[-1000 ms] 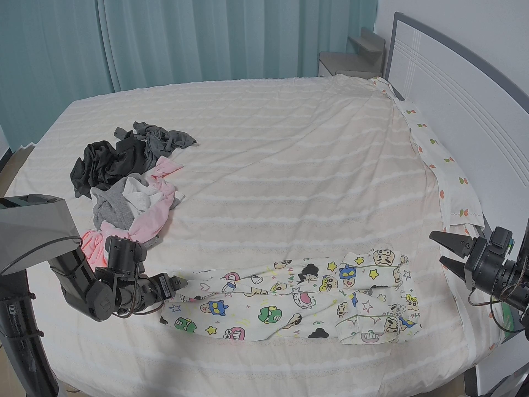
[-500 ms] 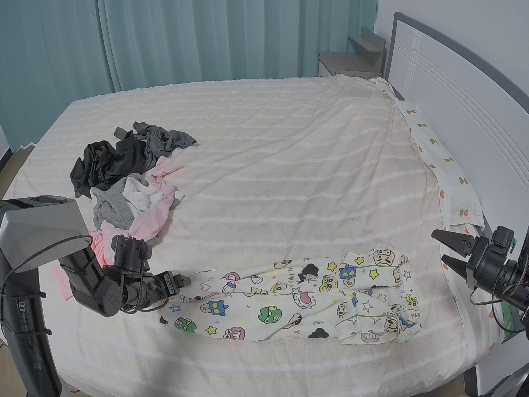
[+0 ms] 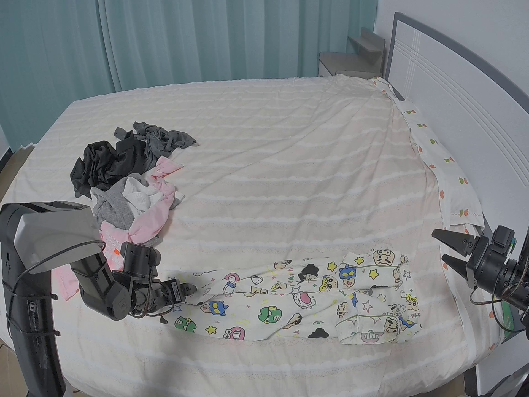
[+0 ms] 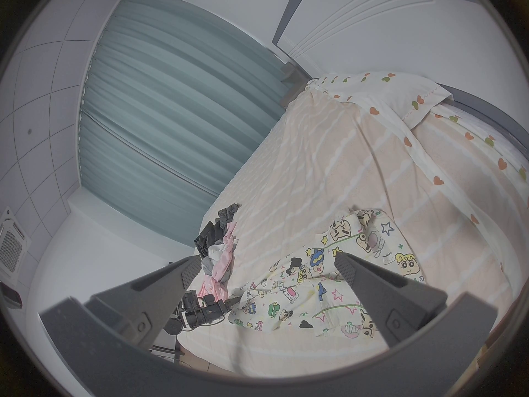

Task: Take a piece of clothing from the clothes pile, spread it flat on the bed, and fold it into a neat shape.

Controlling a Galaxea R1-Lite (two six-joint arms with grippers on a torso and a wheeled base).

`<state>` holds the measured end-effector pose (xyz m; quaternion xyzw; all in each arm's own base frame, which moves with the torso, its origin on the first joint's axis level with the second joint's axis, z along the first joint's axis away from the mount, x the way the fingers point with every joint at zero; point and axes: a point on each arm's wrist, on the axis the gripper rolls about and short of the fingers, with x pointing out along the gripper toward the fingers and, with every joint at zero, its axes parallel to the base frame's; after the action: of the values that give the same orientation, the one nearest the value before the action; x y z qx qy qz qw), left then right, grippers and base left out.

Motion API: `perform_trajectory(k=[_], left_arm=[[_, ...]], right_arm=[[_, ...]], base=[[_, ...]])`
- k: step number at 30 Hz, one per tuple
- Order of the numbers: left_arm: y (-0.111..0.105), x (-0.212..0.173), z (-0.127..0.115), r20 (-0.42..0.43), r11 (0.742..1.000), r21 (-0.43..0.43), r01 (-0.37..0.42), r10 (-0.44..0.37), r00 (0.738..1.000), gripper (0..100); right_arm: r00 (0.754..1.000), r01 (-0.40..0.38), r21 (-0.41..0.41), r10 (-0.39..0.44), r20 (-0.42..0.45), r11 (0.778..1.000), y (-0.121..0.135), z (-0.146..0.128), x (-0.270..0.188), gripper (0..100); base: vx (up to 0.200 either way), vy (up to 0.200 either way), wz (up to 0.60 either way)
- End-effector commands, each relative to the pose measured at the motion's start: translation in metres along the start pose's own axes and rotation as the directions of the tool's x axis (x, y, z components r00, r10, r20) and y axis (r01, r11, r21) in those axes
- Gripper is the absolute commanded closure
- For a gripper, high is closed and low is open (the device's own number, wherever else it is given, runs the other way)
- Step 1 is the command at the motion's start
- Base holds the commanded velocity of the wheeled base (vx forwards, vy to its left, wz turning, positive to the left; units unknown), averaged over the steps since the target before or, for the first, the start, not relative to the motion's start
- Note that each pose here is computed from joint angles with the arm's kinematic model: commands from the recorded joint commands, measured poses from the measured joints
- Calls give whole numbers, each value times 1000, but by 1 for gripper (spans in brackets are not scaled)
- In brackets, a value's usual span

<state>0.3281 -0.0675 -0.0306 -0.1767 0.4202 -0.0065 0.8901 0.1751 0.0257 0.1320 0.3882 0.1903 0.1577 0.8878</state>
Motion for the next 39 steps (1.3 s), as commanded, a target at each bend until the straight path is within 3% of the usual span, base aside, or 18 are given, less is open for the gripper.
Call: perform_trajectory(k=[1,2,19,26,39], left_arm=[[-1,5,-2,-11,1000,-2,1,-1,1000,0],[-1,5,-3,-13,1000,-2,4,-4,1000,100],[2,-4,-6,-21,1000,-7,-10,10,1000,100],[9,-22,5,21,999,-37,-13,13,1000,100],[41,-49,15,102,986,-166,-25,42,994,100]], right_arm=[[1000,5,2,-5,-3,1000,-1,0,1,0],[1000,6,3,-6,-6,1000,-1,-1,1,0],[1000,17,8,-17,-6,1000,-3,0,2,0],[1000,20,9,-20,-5,1000,-4,0,1,0],[1000,14,9,-14,1,1000,-3,0,0,0]], base=[[0,0,0],[0,0,0],[0,0,0],[0,0,0],[0,0,0]])
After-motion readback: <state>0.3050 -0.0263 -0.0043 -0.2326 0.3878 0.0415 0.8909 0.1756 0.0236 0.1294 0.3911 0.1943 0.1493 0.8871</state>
